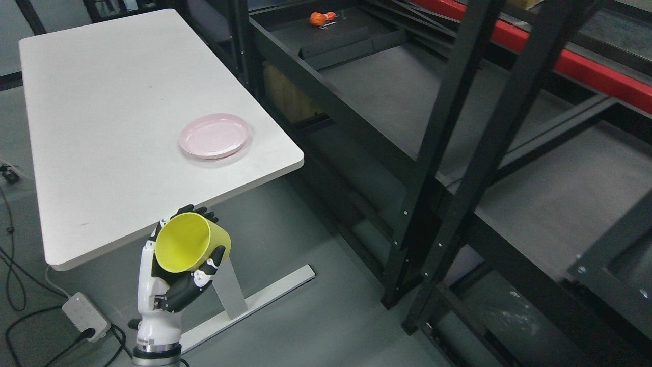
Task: Place yellow IKEA cup on middle right shelf
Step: 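Hold the cup in the left hand while turning toward the shelves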
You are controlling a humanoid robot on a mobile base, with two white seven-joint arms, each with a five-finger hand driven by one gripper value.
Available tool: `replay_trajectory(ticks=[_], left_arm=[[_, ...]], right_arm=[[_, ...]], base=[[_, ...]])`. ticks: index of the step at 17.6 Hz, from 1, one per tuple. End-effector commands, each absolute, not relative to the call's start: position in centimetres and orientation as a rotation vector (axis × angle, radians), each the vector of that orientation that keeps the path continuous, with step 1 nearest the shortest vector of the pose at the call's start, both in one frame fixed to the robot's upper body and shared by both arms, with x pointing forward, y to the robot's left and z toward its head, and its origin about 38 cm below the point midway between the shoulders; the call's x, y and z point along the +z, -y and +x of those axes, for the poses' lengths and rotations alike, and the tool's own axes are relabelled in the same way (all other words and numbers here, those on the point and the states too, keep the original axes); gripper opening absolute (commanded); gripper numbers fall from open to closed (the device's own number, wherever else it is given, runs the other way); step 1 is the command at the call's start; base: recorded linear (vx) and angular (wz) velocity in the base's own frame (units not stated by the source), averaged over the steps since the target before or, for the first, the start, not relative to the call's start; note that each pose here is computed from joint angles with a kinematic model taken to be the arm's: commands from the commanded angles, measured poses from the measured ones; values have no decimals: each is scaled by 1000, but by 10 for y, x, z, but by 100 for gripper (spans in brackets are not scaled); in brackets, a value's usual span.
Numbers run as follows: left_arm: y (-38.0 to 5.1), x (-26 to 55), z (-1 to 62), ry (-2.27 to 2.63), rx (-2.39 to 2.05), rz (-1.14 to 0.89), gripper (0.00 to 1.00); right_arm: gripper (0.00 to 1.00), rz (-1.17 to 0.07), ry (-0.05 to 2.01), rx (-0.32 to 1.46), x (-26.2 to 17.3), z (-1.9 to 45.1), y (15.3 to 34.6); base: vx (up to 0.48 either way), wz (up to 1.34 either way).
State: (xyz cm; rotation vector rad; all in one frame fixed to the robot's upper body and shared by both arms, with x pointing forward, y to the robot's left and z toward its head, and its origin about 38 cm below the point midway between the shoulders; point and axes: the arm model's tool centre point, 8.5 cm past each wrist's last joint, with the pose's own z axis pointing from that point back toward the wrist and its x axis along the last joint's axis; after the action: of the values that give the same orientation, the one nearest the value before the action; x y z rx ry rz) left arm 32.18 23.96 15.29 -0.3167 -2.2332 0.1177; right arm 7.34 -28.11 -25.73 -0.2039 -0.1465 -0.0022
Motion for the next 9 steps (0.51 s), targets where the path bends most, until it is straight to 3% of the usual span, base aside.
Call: replay_trajectory(ticks=[1, 9], left_arm=[[-228, 152, 321, 2220, 78, -360, 1], [-219, 152, 320, 2224, 68, -389, 1]], right_arm=[[99, -216, 132, -8, -257, 64, 291], [99, -216, 132, -8, -257, 64, 291]], base=[[-324, -525], [-315, -774]])
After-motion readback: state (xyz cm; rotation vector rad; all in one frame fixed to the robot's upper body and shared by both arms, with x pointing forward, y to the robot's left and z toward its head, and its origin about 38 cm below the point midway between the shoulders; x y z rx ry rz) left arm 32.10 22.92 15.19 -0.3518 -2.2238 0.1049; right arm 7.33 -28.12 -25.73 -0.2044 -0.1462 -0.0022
